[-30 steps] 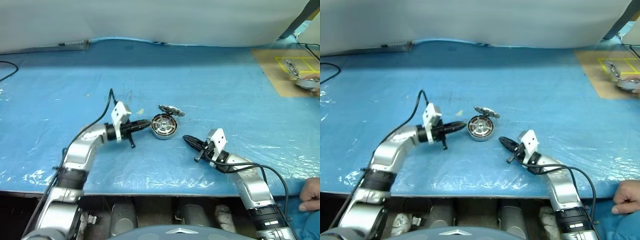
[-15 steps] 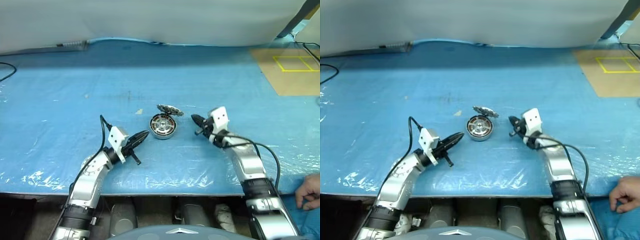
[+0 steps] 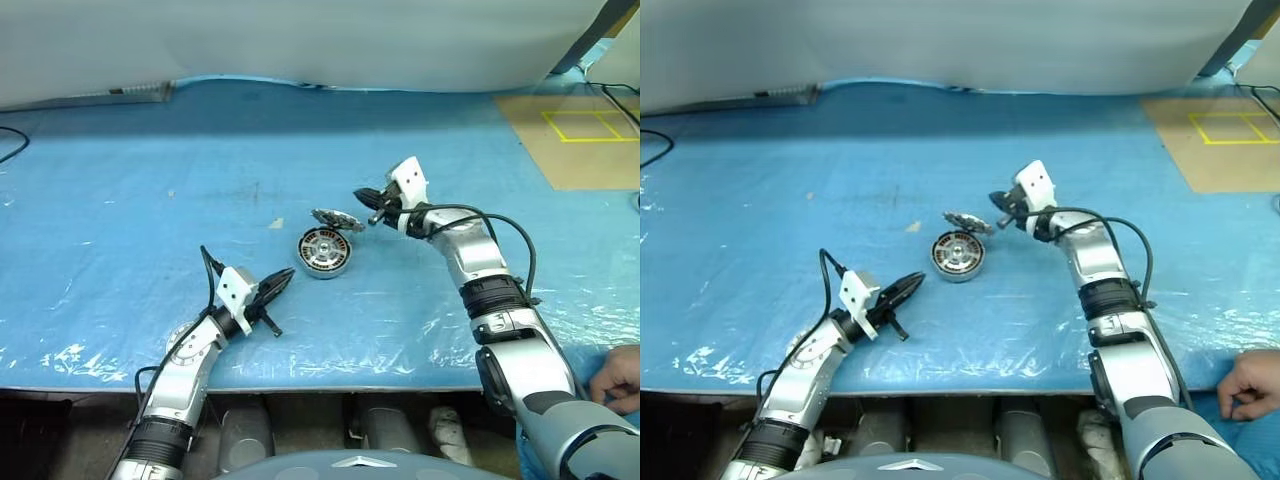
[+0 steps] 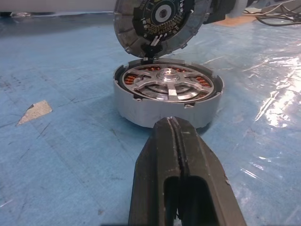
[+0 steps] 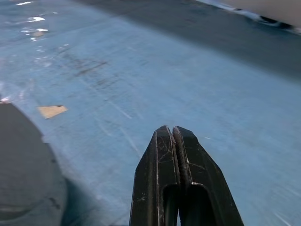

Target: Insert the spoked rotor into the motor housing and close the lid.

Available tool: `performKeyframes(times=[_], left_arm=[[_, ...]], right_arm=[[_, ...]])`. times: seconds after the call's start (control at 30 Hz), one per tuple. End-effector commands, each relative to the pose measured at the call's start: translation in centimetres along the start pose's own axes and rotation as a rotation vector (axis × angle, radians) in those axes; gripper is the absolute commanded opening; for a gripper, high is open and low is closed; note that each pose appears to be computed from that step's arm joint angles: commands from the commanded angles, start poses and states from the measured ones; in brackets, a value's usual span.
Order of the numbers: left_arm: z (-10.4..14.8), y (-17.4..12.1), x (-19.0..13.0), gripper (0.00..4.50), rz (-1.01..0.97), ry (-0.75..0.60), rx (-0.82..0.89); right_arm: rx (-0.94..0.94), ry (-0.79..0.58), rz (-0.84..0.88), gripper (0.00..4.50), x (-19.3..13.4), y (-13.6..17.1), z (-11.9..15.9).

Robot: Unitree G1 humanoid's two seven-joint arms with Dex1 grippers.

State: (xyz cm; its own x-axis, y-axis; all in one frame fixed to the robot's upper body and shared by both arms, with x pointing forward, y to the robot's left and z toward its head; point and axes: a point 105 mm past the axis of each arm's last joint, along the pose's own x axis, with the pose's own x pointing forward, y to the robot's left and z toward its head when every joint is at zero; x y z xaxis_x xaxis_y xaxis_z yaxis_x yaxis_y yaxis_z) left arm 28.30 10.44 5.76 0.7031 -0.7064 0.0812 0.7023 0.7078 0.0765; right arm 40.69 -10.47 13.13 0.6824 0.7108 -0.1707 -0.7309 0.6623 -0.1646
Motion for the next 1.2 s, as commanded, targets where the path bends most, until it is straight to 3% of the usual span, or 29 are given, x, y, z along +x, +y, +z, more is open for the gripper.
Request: performKeyframes(times=[0.03, 0.2, 0.47, 0.67, 0.83, 1.07, 1.2], left_arm=[[0.7, -0.2, -0.1, 0.02, 0.002, -0.018, 0.024], [0.4, -0.5, -0.1, 0.02, -0.017, 0.004, 0.04], [0.7, -0.1, 0.1, 0.02, -0.014, -0.005, 0.029], [0.8, 0.1, 0.2, 0.02, -0.012, -0.011, 0.032], [0.7, 0.3, 0.1, 0.02, -0.007, -0.014, 0.029], [0.0, 0.3, -0.2, 0.02, -0.008, 0.004, 0.019], [-0.1, 0.5, -0.2, 0.0, -0.012, 0.009, 0.021]], right_arm=[[0.004, -0.053, 0.164, 0.0, 0.3, 2.7, 1.6], [0.068, -0.058, 0.309, 0.0, -0.2, 6.3, 1.1], [0.173, -0.025, 0.268, 0.0, 0.0, 9.0, -1.9], [0.178, -0.018, 0.185, 0.0, 0.3, 8.9, -2.8], [0.232, -0.209, 0.187, 0.0, -1.9, 8.5, 1.3], [0.187, -0.135, 0.048, 0.0, -5.4, 6.6, -1.1], [0.162, -0.092, 0.014, 0.94, -7.3, 6.2, -1.7]])
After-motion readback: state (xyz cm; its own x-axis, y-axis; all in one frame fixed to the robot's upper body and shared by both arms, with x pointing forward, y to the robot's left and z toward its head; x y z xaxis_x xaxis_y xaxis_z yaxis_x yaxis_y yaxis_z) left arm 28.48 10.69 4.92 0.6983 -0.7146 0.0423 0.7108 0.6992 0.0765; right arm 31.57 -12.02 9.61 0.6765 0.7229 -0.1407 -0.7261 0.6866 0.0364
